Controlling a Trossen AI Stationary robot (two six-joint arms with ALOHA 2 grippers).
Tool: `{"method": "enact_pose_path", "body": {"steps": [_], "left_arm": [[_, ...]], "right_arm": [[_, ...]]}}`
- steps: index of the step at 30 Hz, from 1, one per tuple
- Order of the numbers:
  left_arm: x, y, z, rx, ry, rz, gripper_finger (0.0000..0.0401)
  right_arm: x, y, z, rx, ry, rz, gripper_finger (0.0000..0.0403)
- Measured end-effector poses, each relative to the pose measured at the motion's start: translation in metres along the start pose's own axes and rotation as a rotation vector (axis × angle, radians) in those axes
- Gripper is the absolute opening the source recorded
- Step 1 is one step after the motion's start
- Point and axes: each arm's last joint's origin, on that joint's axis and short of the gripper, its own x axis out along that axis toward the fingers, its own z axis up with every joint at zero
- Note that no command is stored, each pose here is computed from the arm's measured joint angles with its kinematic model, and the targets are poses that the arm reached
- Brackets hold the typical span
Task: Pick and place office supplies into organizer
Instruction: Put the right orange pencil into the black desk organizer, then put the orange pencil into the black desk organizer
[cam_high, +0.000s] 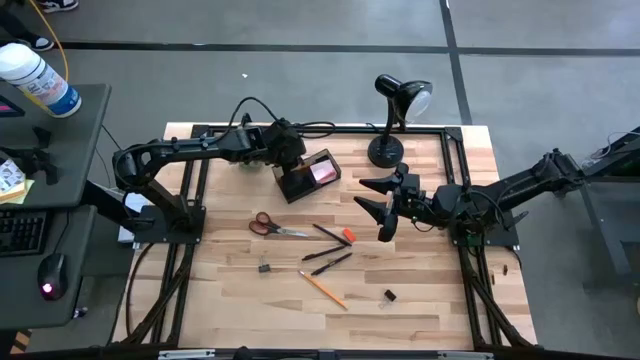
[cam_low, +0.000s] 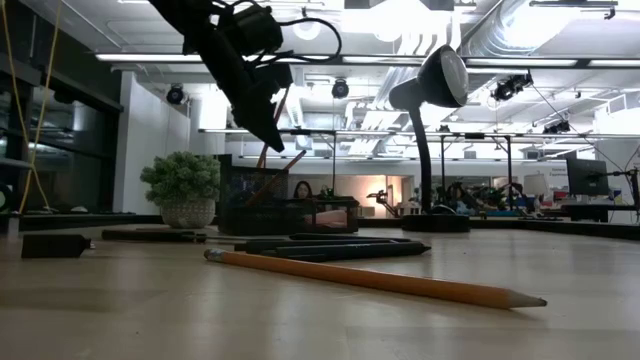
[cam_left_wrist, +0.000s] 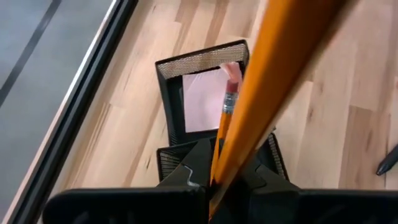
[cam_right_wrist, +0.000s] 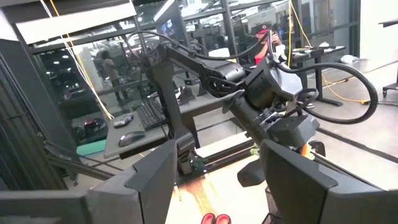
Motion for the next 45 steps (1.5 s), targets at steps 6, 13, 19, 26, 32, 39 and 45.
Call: {"method": "enact_pose_path", "body": {"steps": [6,13,19,26,32,39,45], "left_arm": [[0.000,0.000,0.000,-0.007,-0.001,-0.005,0.0059],[0.000,0.000,0.000,-0.034,-0.003,-0.005,0.0126],[-0.009,0.001,0.007,-0.037,-0.082,0.002,0.0156],[-0.044,0.003,0.018,-0.028,-0.243,-0.015,0.0159],[-0.084,-0.013,0.022,0.020,-0.360,-0.034,0.0159],[-0.115,-0.051,0.023,0.106,-0.458,-0.111,0.0159],[-0.125,-0.096,0.021,0.196,-0.476,-0.199,0.0159]], "right_arm": [[0.000,0.000,0.000,0.000,0.000,0.000,0.0225],[0.000,0.000,0.000,-0.001,0.001,-0.001,0.0225],[0.000,-0.001,-0.002,-0.014,0.018,-0.005,0.0224],[0.000,-0.001,-0.003,-0.011,0.026,-0.007,0.0224],[-0.002,0.001,-0.009,0.014,0.081,0.018,0.0224],[-0.004,0.019,-0.024,-0.008,0.123,0.074,0.0224],[-0.004,0.042,-0.054,-0.060,0.173,0.058,0.0224]]}}
